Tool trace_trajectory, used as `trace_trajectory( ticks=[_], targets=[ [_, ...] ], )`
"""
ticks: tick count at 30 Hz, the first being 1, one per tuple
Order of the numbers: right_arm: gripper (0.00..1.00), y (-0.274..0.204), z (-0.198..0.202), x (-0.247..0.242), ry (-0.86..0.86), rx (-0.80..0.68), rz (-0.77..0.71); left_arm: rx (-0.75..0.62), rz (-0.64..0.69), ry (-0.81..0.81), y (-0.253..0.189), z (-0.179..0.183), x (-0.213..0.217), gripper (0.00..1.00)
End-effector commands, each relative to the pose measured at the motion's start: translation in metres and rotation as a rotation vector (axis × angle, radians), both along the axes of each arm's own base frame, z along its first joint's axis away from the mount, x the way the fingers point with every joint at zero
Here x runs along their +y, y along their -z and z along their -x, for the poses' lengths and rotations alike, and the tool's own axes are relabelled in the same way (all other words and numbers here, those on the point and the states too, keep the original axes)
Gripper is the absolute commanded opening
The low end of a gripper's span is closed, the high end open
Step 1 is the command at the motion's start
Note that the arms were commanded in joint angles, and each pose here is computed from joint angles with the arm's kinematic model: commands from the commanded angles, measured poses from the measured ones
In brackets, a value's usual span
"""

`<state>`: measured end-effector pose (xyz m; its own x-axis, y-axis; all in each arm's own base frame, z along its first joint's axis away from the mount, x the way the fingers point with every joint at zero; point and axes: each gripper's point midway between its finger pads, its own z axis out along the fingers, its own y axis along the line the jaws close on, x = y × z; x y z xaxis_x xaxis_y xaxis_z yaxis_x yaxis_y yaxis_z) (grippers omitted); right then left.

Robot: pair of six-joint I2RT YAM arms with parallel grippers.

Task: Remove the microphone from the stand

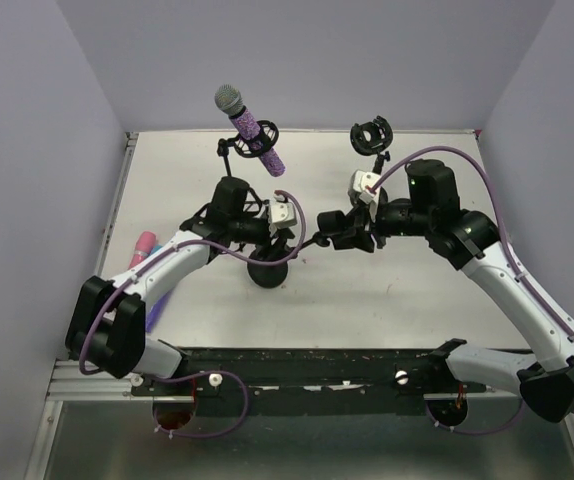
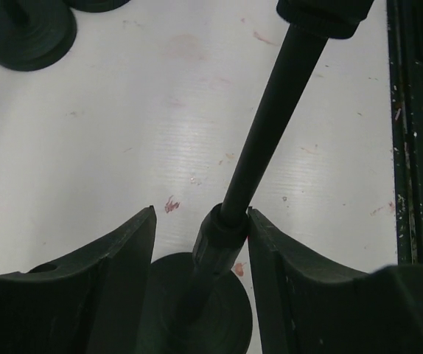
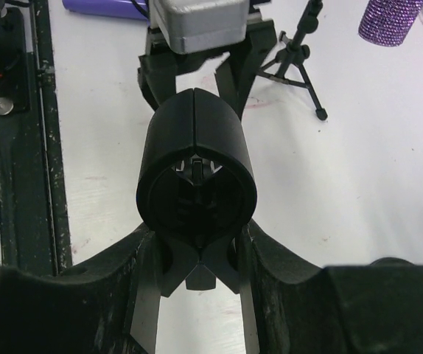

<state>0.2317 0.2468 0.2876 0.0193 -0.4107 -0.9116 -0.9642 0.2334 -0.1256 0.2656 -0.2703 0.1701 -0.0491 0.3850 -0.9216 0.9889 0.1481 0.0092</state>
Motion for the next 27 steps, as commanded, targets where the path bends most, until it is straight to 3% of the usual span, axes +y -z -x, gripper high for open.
trace_trajectory(
  ticks=[1,4,9,10,12,14,16,19,20,21,22,24,26,27],
  targets=[
    [0.01,0.026,0.013,-0.003,-0.082,0.035,0.065,0.016,0.064,0.234,-0.003,0.021,-0.018,0.57],
    [0.01,0.026,0.012,-0.002,-0.079,0.044,0.064,0.008,0.053,0.257,0.001,0.023,-0.023,0.48],
    [0.01,0.02,0.001,-0.004,0.025,0.063,0.039,-0.028,-0.028,0.237,0.015,0.022,-0.015,0.05],
    [0.01,0.017,-0.002,-0.004,0.066,0.078,0.022,-0.033,-0.029,0.209,0.014,0.021,-0.014,0.0],
    [0.01,0.011,-0.016,-0.007,0.194,0.118,-0.013,-0.081,-0.043,0.074,0.012,0.008,-0.011,0.0],
    [0.01,0.001,-0.028,-0.008,0.32,0.188,-0.067,-0.177,-0.03,-0.221,0.005,-0.02,-0.004,0.0],
    [0.01,-0.002,-0.033,-0.005,0.398,0.289,-0.107,-0.315,-0.028,-0.648,-0.013,-0.051,0.023,0.0],
    [0.0,0.001,-0.026,0.003,0.383,0.398,-0.124,-0.211,-0.01,-0.674,-0.006,-0.039,0.013,0.0],
    [0.01,0.004,-0.025,0.005,0.371,0.409,-0.119,-0.159,-0.013,-0.645,0.001,-0.033,0.007,0.02],
    [0.01,0.007,-0.025,0.004,0.361,0.405,-0.106,-0.125,-0.015,-0.619,0.006,-0.029,0.002,0.1],
    [0.01,0.01,-0.025,0.005,0.344,0.397,-0.086,-0.098,-0.002,-0.558,0.007,-0.02,-0.006,0.27],
    [0.0,0.013,-0.025,0.003,0.297,0.347,-0.043,-0.12,0.01,-0.448,0.003,-0.006,-0.013,0.51],
    [0.0,0.013,-0.022,0.003,0.241,0.3,-0.013,-0.165,-0.007,-0.323,-0.001,0.009,-0.015,0.66],
    [0.01,0.011,-0.019,0.003,0.202,0.265,-0.004,-0.177,-0.018,-0.242,-0.002,0.017,-0.017,0.68]
  ],
)
